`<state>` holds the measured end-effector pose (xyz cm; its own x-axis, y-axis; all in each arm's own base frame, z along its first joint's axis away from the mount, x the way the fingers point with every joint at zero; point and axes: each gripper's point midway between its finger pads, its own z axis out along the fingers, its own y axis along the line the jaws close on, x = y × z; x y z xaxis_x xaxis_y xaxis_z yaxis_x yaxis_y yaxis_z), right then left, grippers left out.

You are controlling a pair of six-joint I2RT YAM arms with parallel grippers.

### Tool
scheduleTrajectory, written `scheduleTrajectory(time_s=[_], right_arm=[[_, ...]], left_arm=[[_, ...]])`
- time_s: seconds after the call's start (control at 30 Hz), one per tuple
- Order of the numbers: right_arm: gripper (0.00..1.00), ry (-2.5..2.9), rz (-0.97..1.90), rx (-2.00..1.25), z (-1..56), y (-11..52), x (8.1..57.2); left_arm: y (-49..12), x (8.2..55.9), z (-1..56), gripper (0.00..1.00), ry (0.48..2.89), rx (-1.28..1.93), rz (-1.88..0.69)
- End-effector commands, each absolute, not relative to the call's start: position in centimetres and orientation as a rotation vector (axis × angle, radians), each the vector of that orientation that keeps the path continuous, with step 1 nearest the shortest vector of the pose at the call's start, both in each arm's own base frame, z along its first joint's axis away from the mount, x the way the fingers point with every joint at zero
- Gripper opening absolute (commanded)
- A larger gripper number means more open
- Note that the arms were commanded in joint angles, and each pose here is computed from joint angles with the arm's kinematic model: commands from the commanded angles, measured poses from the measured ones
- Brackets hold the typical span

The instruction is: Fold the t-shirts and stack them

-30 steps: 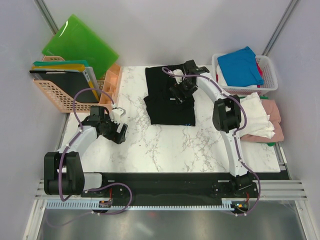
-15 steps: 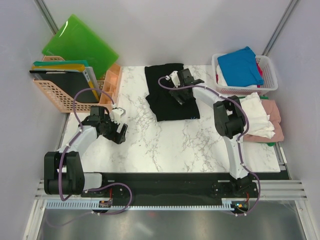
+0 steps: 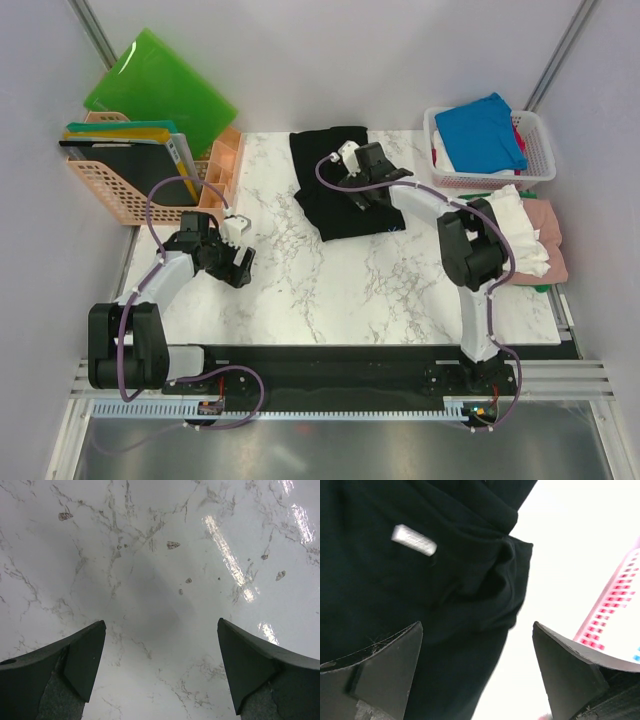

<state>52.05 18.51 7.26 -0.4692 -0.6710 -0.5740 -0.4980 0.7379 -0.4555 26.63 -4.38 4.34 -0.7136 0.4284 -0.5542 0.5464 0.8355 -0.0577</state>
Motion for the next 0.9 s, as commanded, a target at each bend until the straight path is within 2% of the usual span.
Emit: scheduleTrajectory(time_s=[0.0, 0.07, 0.23, 0.3, 0.47, 0.67, 0.87], right_arm=[[0.98, 2.022, -0.27, -0.873, 14.9, 19.8, 50.8], [0.98, 1.984, -0.231, -0.883, 17.7, 20.1, 49.8], [0.98, 2.061, -0.087, -1.062, 19.6, 20.4, 44.9], [0.98, 2.109, -0.016, -1.16, 18.9, 20.3, 42.4], [0.98, 2.162, -0.056, -1.299, 15.8, 18.0, 38.7], [0.84, 2.208, 0.104, -1.338, 14.1, 18.4, 34.7], [0.74, 2.277, 0.16, -1.364, 11.0, 18.8, 33.4]], left_arm=[[-4.8, 27.0, 4.9, 1.0, 2.451, 0.702, -0.327], [-4.8, 27.0, 4.8, 1.0, 2.453, 0.702, -0.327], [-4.8, 27.1, 4.8, 1.0, 2.452, 0.704, -0.327], [-4.8, 27.0, 4.8, 1.0, 2.454, 0.702, -0.325], [-4.9, 27.0, 4.8, 1.0, 2.451, 0.703, -0.333], [-4.8, 26.9, 4.9, 1.0, 2.446, 0.702, -0.324], [-4.9, 27.0, 5.0, 1.0, 2.441, 0.704, -0.328]])
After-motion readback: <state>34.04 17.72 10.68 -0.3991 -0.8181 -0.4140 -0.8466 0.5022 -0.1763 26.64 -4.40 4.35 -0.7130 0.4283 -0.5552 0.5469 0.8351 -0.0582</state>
